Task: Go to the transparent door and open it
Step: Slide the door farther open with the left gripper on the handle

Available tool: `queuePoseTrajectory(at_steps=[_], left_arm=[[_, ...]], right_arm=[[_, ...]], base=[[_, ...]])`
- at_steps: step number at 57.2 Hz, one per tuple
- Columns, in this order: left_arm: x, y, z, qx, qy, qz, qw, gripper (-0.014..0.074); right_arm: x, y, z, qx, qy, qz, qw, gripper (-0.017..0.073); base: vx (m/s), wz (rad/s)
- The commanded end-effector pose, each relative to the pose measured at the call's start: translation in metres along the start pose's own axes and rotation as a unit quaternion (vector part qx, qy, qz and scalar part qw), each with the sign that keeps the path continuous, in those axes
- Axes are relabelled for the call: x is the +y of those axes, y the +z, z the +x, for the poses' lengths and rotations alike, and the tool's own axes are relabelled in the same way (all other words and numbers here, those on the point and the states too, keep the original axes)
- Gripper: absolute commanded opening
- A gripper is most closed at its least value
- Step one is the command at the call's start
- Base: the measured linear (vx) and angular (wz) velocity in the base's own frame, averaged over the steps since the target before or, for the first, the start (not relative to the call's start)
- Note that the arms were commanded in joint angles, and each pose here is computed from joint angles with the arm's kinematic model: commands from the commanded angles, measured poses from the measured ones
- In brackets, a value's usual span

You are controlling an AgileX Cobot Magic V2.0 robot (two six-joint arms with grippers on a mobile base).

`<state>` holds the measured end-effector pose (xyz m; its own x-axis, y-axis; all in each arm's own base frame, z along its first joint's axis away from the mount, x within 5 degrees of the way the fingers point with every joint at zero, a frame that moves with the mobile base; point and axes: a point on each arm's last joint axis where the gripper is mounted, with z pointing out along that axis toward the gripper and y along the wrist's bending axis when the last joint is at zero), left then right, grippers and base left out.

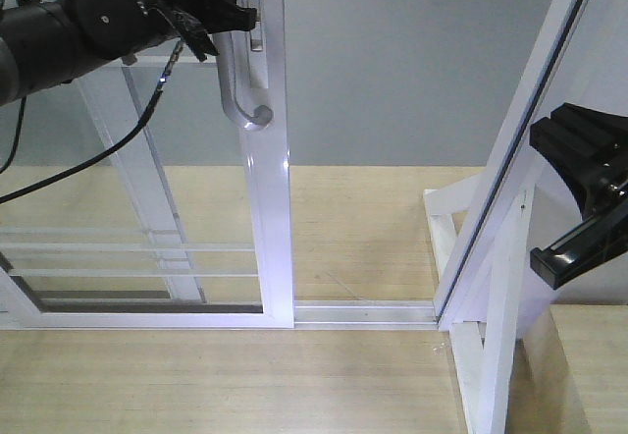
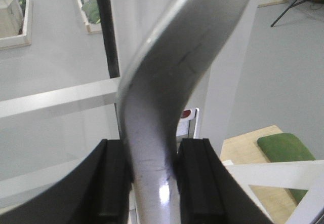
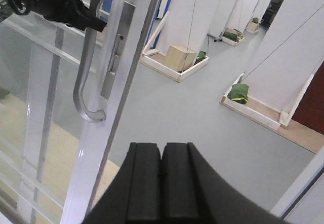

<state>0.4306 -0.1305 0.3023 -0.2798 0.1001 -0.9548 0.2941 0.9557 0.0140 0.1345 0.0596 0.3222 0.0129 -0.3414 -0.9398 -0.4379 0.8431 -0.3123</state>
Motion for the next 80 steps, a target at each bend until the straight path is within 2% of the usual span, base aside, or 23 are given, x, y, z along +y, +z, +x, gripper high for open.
queuePoseTrajectory(at_steps=[1, 8, 14, 31, 38, 42, 47, 53, 60, 80], left_arm=[[0.041, -0.034, -0.063, -0.172, 0.007, -0.108, 0.979, 0.0000], [0.056, -0.042, -0.067, -0.175, 0.037, -0.132, 0.975, 0.0000], [0.068, -0.051, -0.072, -0.175, 0.047, -0.146, 0.973, 0.0000], [0.098, -0.078, -0.086, -0.189, 0.045, -0.182, 0.964, 0.0000], [0.110, -0.086, -0.088, -0.180, 0.045, -0.188, 0.965, 0.0000], [0.115, -0.090, -0.087, -0.164, 0.043, -0.183, 0.968, 0.0000], [0.115, -0.096, -0.086, -0.133, 0.042, -0.160, 0.977, 0.0000], [0.109, -0.107, -0.088, -0.112, 0.050, -0.138, 0.983, 0.0000], [0.104, -0.123, -0.087, -0.110, 0.068, -0.138, 0.982, 0.0000], [0.082, -0.185, -0.044, -0.079, 0.063, -0.133, 0.986, 0.0000]], right_arm=[[-0.009, -0.002, -0.013, -0.036, -0.006, 0.034, 0.999, -0.0001], [-0.009, -0.002, -0.013, -0.036, -0.006, 0.034, 0.999, -0.0001], [-0.009, -0.002, -0.013, -0.036, -0.005, 0.034, 0.999, -0.0001], [-0.009, -0.002, -0.013, -0.036, -0.005, 0.034, 0.999, -0.0001], [-0.009, -0.002, -0.013, -0.036, -0.004, 0.034, 0.999, -0.0001], [-0.009, -0.002, -0.013, -0.036, -0.003, 0.034, 0.999, -0.0001], [-0.009, -0.002, -0.013, -0.036, -0.002, 0.034, 0.999, -0.0001], [-0.009, -0.002, -0.013, -0.036, -0.002, 0.034, 0.999, -0.0001], [-0.009, -0.002, -0.013, -0.036, 0.001, 0.034, 0.999, -0.0001], [-0.009, -0.004, -0.014, -0.039, 0.006, 0.034, 0.999, -0.0001]], base=[[0.00, 0.00], [0.00, 0.00], [0.00, 0.00], [0.00, 0.00], [0.00, 0.00], [0.00, 0.00], [0.00, 0.00], [0.00, 0.00], [0.00, 0.00], [0.00, 0.00]])
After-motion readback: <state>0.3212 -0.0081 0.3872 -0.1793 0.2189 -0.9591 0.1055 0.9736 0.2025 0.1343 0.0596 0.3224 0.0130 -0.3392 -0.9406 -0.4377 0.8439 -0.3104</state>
